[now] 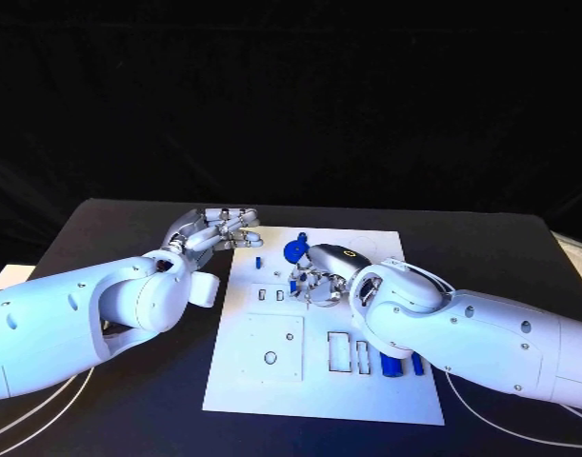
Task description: Assemble the parts on the task board
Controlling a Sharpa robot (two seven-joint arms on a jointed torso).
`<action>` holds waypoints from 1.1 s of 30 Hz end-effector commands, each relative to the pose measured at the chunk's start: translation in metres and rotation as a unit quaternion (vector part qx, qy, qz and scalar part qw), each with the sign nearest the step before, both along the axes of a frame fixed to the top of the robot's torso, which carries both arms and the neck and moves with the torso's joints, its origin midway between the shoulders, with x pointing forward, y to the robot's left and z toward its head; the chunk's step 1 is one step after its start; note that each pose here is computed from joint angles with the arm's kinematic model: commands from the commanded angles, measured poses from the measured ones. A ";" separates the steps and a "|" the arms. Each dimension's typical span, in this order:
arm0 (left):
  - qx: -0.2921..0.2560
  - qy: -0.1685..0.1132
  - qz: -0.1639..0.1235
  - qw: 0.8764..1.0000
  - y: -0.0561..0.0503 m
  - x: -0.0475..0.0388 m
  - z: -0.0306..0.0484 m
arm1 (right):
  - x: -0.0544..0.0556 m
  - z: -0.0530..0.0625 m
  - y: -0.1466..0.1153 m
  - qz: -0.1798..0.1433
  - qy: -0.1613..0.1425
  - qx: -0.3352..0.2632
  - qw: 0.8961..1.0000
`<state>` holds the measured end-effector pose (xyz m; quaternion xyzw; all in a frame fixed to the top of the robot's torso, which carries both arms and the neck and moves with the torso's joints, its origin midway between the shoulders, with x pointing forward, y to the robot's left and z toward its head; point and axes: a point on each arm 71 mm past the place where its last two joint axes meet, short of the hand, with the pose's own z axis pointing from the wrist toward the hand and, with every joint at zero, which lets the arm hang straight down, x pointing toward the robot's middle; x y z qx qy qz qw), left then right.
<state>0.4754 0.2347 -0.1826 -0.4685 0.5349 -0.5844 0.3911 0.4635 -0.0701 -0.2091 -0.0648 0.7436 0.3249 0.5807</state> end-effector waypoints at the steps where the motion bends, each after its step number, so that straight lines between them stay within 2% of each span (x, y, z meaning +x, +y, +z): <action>1: -0.007 -0.006 -0.009 1.000 -0.003 -0.0006 0.0015 | -0.002 -0.003 0.002 0.014 0.005 -0.017 1.000; 9: -0.008 -0.005 -0.011 1.000 -0.004 -0.0009 0.0016 | -0.002 -0.006 0.006 0.023 0.010 -0.027 0.999; 33: -0.008 -0.008 -0.027 1.000 -0.013 -0.0045 0.0032 | -0.001 -0.012 0.007 0.021 0.002 -0.036 0.999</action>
